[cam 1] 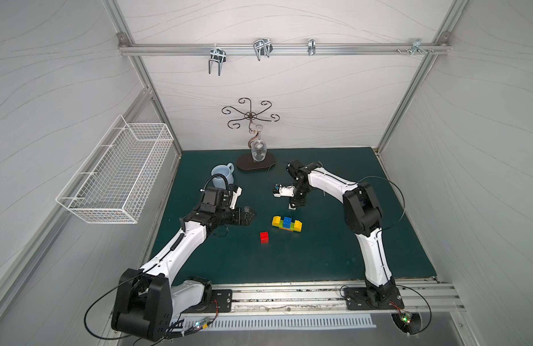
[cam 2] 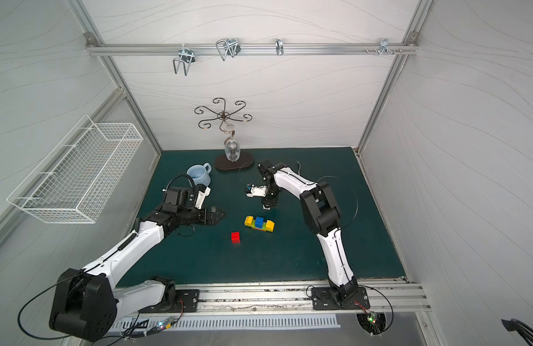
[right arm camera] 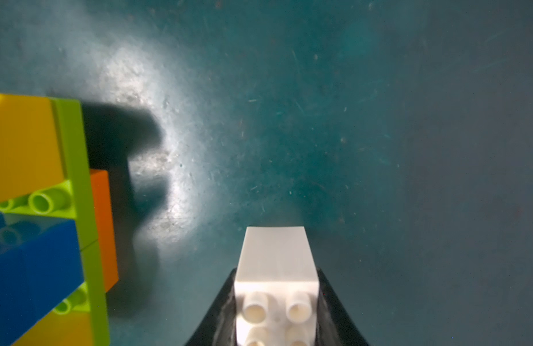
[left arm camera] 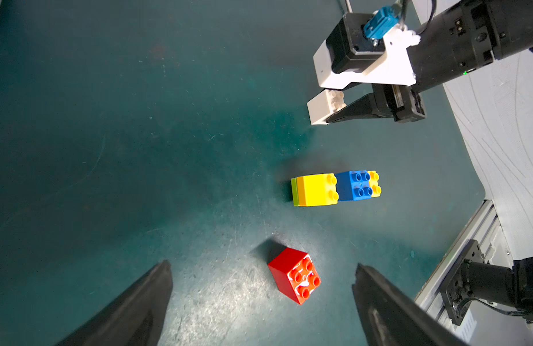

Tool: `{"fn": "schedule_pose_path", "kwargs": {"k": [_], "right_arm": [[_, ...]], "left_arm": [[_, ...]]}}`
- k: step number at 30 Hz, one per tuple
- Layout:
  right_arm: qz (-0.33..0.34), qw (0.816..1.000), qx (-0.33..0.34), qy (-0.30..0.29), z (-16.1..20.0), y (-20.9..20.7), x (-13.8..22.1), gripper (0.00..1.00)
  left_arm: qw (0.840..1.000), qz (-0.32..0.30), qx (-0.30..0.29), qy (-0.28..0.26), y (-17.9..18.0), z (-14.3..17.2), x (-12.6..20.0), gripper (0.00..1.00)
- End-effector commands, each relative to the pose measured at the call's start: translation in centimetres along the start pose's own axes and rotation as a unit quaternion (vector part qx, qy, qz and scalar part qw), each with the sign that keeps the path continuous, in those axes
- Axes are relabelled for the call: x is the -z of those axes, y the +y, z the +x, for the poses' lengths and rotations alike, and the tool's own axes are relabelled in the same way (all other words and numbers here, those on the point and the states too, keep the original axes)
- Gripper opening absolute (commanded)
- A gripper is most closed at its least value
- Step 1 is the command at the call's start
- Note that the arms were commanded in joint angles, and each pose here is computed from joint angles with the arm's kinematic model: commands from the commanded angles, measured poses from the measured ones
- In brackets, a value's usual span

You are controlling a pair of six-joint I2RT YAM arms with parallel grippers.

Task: Assemble a fork with lego
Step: Pick up the lego brick from the center of the board, then assemble the lego brick with the lego brick.

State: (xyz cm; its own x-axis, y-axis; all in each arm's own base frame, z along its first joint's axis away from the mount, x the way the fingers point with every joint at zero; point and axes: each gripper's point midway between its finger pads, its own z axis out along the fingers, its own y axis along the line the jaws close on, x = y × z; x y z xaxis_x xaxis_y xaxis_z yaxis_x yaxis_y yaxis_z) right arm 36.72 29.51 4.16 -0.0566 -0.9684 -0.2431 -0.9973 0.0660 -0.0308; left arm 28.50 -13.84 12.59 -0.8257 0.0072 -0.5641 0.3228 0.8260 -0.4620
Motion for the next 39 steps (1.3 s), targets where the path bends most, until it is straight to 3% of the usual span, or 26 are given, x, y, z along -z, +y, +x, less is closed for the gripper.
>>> {"fn": "schedule_pose_path", "kwargs": {"k": [1,6,11,19,28,39], "right_arm": [[0.015,0.999,-0.012,-0.029,-0.9,0.2,3.4,0.00],[0.046,0.996,0.000,-0.079,-2.9,0.7,7.3,0.00],[0.061,0.994,0.030,-0.091,-4.2,2.6,10.3,0.00],[0.053,0.990,0.078,-0.107,-6.6,7.7,13.1,0.00],[0.030,0.989,0.111,-0.094,-8.3,13.6,12.8,0.00],[0.009,0.990,0.110,-0.087,-10.0,17.6,9.3,0.00]], "left_arm": [[0.999,-0.005,-0.032,-0.019,-0.4,-1.6,0.7,1.00],[0.999,-0.008,-0.027,-0.034,-0.7,-2.3,1.3,1.00],[0.998,-0.013,-0.021,-0.050,-1.1,-3.4,2.2,1.00],[0.995,-0.076,0.010,-0.066,0.6,-4.3,3.6,1.00],[0.983,-0.151,0.080,-0.073,4.9,-3.0,4.5,1.00],[0.964,-0.197,0.165,-0.064,9.5,-0.3,4.9,1.00]]}}
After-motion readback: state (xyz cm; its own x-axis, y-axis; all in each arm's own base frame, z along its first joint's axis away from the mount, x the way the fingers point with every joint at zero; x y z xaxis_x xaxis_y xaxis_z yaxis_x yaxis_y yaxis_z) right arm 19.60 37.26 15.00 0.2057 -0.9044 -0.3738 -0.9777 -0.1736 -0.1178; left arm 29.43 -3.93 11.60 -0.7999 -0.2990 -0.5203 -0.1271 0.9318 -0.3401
